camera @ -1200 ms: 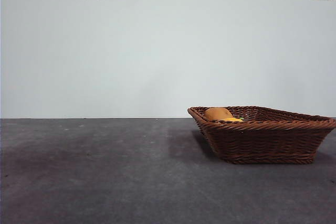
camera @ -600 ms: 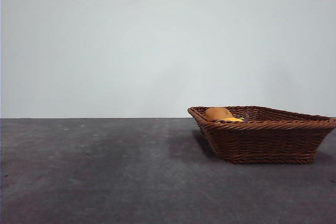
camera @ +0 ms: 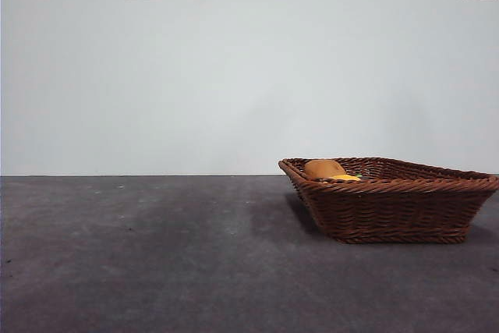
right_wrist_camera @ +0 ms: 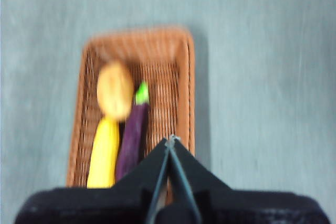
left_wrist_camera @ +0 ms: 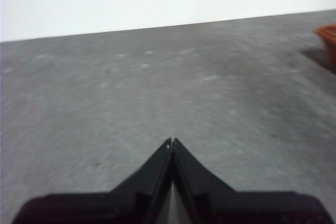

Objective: Help me put the vegetables on the table into the basket

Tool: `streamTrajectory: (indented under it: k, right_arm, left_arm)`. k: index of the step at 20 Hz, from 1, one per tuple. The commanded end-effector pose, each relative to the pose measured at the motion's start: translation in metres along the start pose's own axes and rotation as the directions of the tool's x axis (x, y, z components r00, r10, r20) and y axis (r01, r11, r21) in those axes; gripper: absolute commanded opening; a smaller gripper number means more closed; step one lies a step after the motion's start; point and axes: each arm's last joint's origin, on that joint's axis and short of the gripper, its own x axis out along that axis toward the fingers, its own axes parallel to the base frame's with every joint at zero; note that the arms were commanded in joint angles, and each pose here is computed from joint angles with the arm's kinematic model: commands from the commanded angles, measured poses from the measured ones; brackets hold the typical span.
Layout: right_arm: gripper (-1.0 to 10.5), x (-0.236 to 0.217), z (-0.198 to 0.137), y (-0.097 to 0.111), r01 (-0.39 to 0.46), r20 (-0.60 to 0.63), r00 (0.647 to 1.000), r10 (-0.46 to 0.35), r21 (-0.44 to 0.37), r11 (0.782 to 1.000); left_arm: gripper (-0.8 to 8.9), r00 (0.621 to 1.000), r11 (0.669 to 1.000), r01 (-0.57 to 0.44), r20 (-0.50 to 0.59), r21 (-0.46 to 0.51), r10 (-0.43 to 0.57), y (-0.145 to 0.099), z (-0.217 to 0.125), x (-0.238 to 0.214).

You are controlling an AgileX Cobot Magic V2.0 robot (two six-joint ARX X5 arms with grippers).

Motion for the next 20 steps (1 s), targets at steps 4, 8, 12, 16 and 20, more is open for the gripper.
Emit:
streamTrajectory:
  k: [4, 8, 12, 16, 20]
  right_arm:
    - [0.0, 0.013, 0.015, -0.001, -0.005, 0.108, 0.994, 0.006, -0.010, 1.000]
    - [0.0, 0.013, 0.023, 0.000, -0.008, 0.178, 0.984, 0.012, -0.023, 1.000]
    - [0.0, 0.012, 0.027, 0.000, -0.011, 0.227, 0.974, 0.018, -0.032, 0.999]
    - [0.0, 0.012, 0.028, 0.000, -0.008, 0.232, 0.972, 0.015, -0.032, 0.999]
    - [0.0, 0.012, 0.028, 0.000, -0.008, 0.233, 0.972, 0.015, -0.032, 0.999]
  left_arm:
    - [-0.03, 1.000, 0.999, -0.006, 0.003, -0.038, 0.006, 0.001, -0.002, 0.001]
    - [-0.03, 1.000, 0.999, -0.010, 0.003, -0.039, 0.011, 0.001, -0.002, 0.001]
    - [-0.03, 1.000, 0.999, -0.011, 0.003, -0.039, 0.011, 0.001, -0.002, 0.001]
    - [-0.03, 1.000, 0.999, -0.011, 0.002, -0.039, 0.011, 0.001, -0.002, 0.001]
    - [-0.03, 1.000, 0.999, -0.011, -0.003, -0.039, 0.010, 0.001, -0.003, 0.001]
